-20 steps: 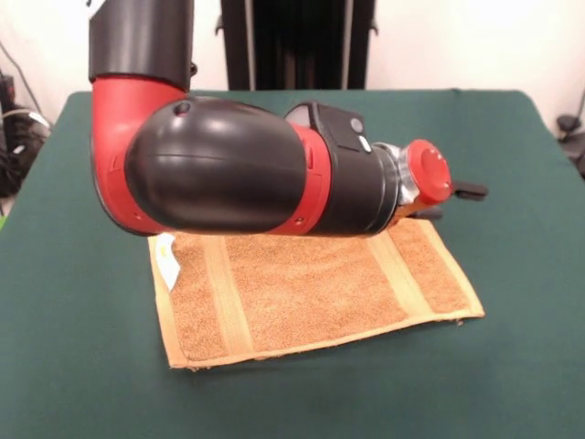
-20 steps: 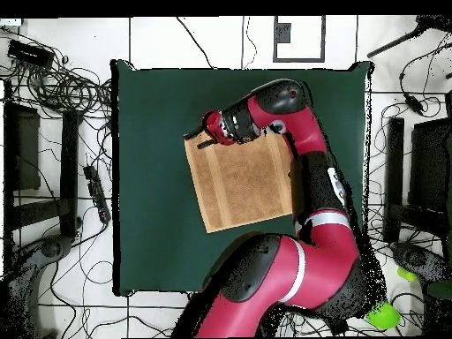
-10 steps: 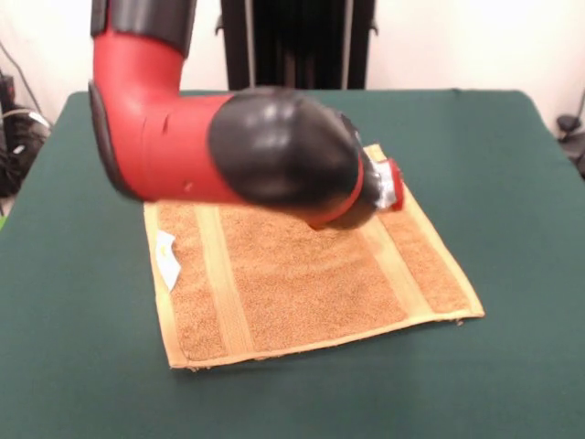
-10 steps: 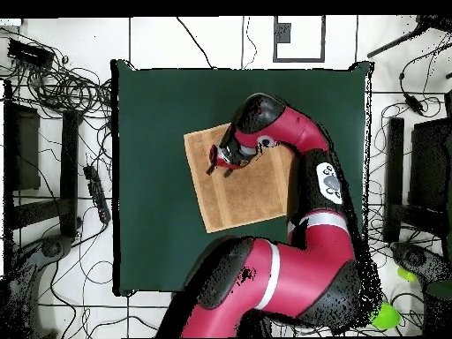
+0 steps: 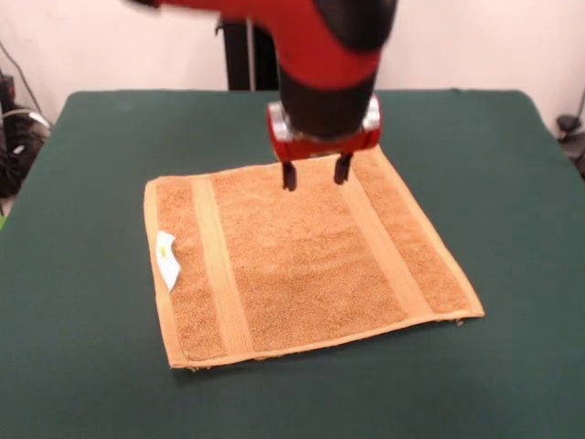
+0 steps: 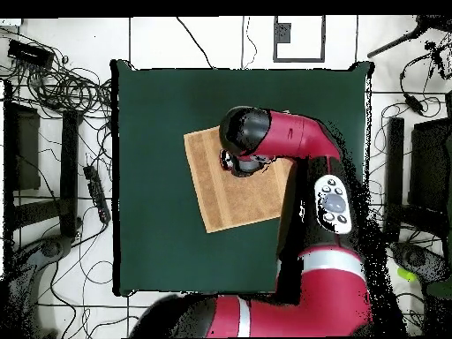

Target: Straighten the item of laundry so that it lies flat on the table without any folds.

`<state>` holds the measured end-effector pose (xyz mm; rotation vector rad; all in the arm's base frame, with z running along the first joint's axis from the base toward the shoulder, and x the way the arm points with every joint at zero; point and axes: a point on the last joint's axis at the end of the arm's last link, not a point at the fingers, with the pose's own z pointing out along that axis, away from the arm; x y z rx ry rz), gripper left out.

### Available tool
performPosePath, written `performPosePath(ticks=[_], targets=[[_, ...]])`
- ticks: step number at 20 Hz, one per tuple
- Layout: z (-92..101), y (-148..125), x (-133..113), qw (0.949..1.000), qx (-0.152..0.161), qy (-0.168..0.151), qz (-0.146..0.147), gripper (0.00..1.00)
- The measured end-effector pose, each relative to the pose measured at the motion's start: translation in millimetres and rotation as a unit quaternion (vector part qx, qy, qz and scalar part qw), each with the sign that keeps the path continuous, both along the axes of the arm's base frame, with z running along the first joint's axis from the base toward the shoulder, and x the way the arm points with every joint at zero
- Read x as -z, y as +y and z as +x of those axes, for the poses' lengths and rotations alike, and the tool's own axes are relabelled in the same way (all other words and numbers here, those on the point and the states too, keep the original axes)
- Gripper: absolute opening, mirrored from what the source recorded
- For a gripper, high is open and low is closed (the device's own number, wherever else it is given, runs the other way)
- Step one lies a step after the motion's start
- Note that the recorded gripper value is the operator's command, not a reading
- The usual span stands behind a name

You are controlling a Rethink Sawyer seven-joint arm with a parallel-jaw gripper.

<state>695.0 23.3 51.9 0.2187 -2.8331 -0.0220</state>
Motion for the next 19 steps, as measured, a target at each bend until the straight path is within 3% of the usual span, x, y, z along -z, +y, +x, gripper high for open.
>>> performPosePath(ticks=[2, 4, 6, 7, 9, 11, 15, 17, 19], targets=[[7.0, -8, -20, 0.9977, 0.001, -0.067, -0.012, 1.00], [11.3, -13, -30, 0.9942, 0.001, -0.106, -0.019, 1.00], [18.1, -21, -45, 0.9849, -0.001, -0.170, -0.031, 1.00], [21.9, -26, -53, 0.9774, -0.005, -0.208, -0.039, 1.00], [27.7, -39, -66, 0.9576, -0.015, -0.282, -0.057, 1.00], [28.9, -48, -71, 0.9452, -0.019, -0.319, -0.066, 1.00], [24.6, -63, -69, 0.9317, -0.024, -0.354, -0.077, 1.00], [18.8, -71, -66, 0.9292, -0.022, -0.360, -0.080, 1.00], [9.1, -82, -60, 0.9305, -0.019, -0.356, -0.083, 1.00]])
